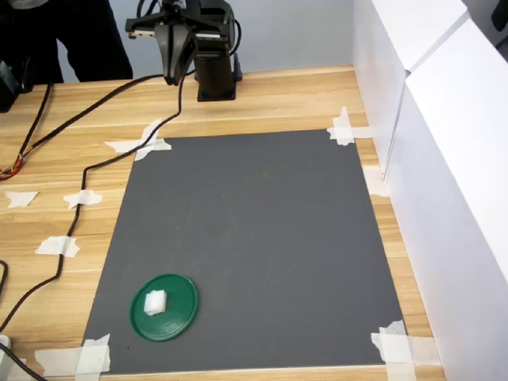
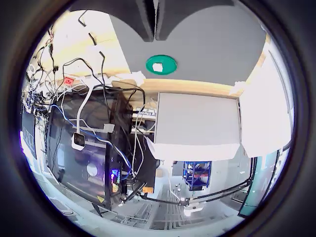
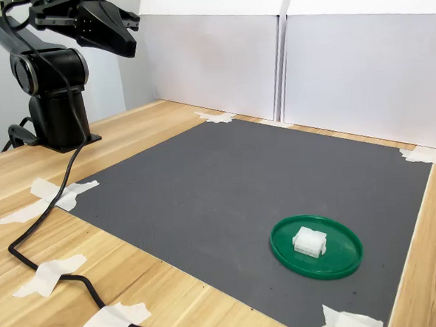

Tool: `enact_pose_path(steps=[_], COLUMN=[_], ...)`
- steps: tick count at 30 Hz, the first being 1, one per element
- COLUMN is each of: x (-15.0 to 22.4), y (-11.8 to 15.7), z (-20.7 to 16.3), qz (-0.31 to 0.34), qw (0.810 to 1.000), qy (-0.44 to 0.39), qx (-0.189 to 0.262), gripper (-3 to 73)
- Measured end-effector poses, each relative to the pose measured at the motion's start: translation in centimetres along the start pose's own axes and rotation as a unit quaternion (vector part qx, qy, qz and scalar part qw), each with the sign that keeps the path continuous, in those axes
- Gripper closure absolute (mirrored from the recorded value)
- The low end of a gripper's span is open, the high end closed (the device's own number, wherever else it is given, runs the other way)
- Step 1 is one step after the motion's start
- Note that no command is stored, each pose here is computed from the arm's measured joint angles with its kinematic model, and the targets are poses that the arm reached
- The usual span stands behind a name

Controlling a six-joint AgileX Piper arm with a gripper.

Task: Grasp a white terminal and put it on the green lid.

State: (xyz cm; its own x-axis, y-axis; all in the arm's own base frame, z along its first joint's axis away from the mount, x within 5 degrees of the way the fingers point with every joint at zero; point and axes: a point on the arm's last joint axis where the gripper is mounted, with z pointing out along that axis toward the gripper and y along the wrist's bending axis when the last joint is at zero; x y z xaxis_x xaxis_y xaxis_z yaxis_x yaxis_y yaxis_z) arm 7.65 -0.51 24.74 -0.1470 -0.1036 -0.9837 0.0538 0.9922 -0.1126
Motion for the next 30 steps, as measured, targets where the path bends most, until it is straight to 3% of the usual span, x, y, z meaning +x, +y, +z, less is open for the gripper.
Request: enact_pose_path(steps=[11,30], x=[2.8,2.7], y=[0.4,0.3], z=[-1.1,-1.2], qz=[0.001,0.001], qw=[1.000,1.000], qy=[-0.016,-0.026], qx=[0.001,0.003], gripper=[71.1,71.1])
